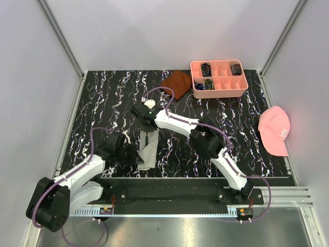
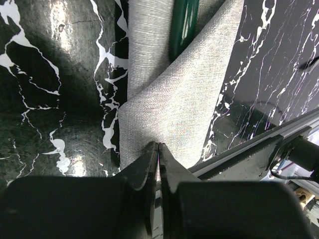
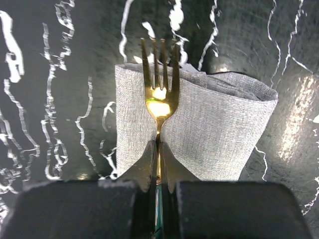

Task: Fold the napkin into a case and place the utensils inside
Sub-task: Stuff the fork into the folded napkin.

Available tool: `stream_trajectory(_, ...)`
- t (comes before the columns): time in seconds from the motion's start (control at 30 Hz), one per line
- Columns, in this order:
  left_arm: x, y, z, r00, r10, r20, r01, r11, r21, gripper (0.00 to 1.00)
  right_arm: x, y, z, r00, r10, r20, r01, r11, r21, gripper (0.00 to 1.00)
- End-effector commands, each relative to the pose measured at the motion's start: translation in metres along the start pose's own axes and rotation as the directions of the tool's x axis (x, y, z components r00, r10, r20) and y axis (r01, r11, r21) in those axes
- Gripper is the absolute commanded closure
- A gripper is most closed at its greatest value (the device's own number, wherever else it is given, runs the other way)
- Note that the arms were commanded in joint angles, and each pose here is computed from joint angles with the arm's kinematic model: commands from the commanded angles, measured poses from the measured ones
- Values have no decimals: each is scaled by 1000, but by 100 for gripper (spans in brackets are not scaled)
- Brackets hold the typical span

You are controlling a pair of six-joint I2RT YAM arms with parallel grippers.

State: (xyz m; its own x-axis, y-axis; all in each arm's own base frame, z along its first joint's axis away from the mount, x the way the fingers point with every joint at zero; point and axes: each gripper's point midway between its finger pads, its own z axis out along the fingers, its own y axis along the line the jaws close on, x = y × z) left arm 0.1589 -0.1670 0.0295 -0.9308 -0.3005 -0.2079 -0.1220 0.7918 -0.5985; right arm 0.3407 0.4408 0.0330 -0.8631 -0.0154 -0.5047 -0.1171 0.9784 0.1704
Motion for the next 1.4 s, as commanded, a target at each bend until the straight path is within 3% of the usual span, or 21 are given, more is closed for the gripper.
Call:
stream_trajectory(0.0, -3, -2, 2, 1000, -3, 16, 2, 1000, 20, 92, -22, 8, -34, 996, 24, 87, -21, 999, -34, 100)
stream_trajectory(0.83, -11, -7, 0, 999, 8, 42, -9, 1000, 22, 93, 40, 26, -65, 977, 165, -133, -185, 971, -153, 100)
stream_trajectory(0.87, -12, -8, 0, 999, 12, 46, -13, 1000, 25, 93, 41, 26, -66, 976, 166, -138, -187, 970, -156, 97)
stream_trajectory(0.9, -12, -8, -1, 999, 15, 46, -16, 1000, 25, 93, 36, 27, -70, 981, 149, -122, -168, 972, -166, 79)
stream_trajectory(0.97, -15, -10, -4, 998, 29, 62, -31, 999, 28, 90, 16, 23, -84, 993, 101, -56, -110, 979, -173, 61)
stream_trajectory(1.0, -15, -12, -7, 997, 40, 72, -43, 998, 36, 85, 8, 18, -91, 996, 89, -31, -93, 982, -162, 47)
stream_trajectory(1.1, -19, -21, -19, 993, 69, 96, -74, 996, 57, 72, -24, -18, -119, 994, 76, 72, -70, 994, -89, 22)
stream_trajectory(1.23, -26, -48, -37, 986, 102, 129, -120, 983, 139, 57, -42, -105, -133, 973, 185, 135, -189, 982, 14, 0)
stream_trajectory(1.37, -39, -75, -57, 972, 170, 163, -200, 961, 190, 49, -4, -224, -129, 910, 406, 84, -415, 892, 179, 0)
